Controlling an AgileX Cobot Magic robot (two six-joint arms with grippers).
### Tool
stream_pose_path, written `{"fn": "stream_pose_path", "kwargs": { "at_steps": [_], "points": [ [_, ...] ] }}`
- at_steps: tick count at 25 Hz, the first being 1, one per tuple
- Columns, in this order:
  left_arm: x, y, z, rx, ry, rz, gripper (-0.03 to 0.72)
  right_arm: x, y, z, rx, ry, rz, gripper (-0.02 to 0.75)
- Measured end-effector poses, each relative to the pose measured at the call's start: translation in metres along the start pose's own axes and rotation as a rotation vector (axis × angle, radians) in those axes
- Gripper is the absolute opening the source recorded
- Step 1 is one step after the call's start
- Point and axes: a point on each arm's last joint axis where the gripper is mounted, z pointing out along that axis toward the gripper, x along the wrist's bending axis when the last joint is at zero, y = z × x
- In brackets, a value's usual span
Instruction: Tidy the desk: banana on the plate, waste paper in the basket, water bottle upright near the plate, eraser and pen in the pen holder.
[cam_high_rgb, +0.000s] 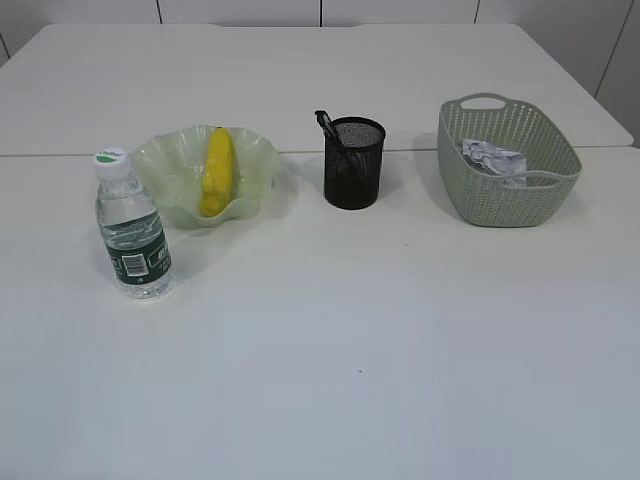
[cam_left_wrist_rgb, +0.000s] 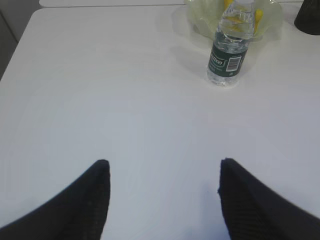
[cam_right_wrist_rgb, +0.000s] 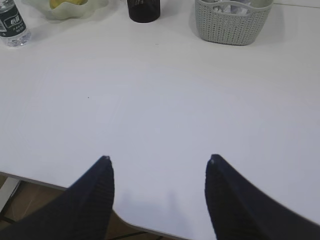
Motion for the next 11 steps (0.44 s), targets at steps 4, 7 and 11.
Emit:
{"fn": "stream_pose_path", "kwargs": {
  "at_steps": [4, 7, 11],
  "points": [
    [0.0, 0.0, 0.0, 0.0, 0.0, 0.0, 0.487, 0.0, 0.0, 0.0, 0.0, 0.0, 0.0, 0.437],
    [0.0, 0.0, 0.0, 0.0, 0.0, 0.0, 0.486, 0.0, 0.0, 0.0, 0.0, 0.0, 0.0, 0.437],
    [0.0, 0.0, 0.0, 0.0, 0.0, 0.0, 0.474, 0.0, 0.0002, 0.0, -0.002, 0.0, 0.0, 0.437]
  ]
}}
